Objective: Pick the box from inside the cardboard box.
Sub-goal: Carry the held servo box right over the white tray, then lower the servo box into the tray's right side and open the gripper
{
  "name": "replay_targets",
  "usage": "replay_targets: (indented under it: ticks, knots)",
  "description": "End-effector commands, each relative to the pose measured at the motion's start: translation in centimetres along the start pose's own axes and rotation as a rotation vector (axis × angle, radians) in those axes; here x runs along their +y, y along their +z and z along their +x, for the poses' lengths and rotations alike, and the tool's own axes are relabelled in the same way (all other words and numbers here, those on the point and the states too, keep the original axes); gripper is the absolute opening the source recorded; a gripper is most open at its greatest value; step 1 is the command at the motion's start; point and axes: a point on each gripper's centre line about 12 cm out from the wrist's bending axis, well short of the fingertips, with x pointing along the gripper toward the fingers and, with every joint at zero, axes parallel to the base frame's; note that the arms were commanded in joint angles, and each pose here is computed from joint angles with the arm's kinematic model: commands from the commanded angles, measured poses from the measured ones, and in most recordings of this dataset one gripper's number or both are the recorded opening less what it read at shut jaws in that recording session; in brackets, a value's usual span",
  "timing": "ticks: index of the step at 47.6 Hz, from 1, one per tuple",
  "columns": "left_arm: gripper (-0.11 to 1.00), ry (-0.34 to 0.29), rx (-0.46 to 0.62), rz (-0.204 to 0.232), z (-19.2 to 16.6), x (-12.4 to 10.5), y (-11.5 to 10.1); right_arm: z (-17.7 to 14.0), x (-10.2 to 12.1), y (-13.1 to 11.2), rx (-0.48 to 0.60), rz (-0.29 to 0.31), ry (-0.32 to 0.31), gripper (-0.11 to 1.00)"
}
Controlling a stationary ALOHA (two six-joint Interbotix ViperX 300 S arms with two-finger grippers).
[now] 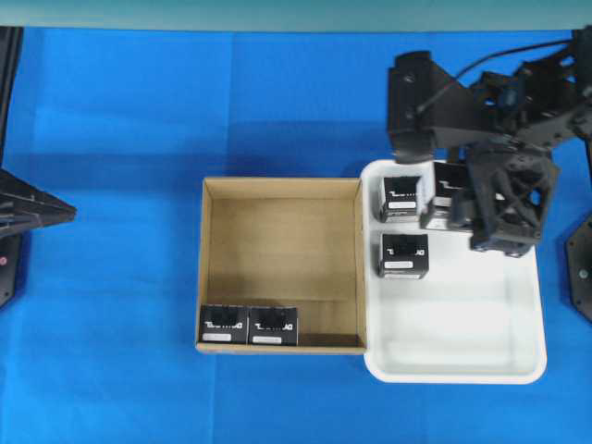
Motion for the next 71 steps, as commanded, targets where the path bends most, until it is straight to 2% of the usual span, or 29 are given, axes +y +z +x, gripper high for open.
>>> replay_targets:
  ticks: [1,13,24,29,51,71]
  knots:
    - [-0.07,-0.008,-0.033,0.002,-0.2,-0.2,1.3,-0.2,0.0,-0.9,-0.017,0.003,-0.002,0.61]
    - [-0.07,-0.006,-0.032,0.005,-0.1,-0.2,1.2,1.7,-0.6,-4.0,-0.043,0.023,-0.022,0.61]
    - [-0.07,-0.006,-0.036,0.009,-0.2,-0.2,1.3,6.6,-1.2,-7.8,0.000,0.048,-0.023,0.61]
    - [-0.07,-0.008,-0.035,0.005,-0.1,-0.2,1.3,8.6,-1.3,-8.8,-0.003,0.052,-0.026,0.61]
    - [-0.07,-0.006,-0.019,0.008,0.4,-0.2,1.4,14.3,-1.4,-11.3,-0.052,0.046,-0.038,0.61]
    - [-0.07,-0.006,-0.015,0.010,0.6,-0.2,1.3,18.0,-1.8,-10.6,0.020,0.028,-0.053,0.61]
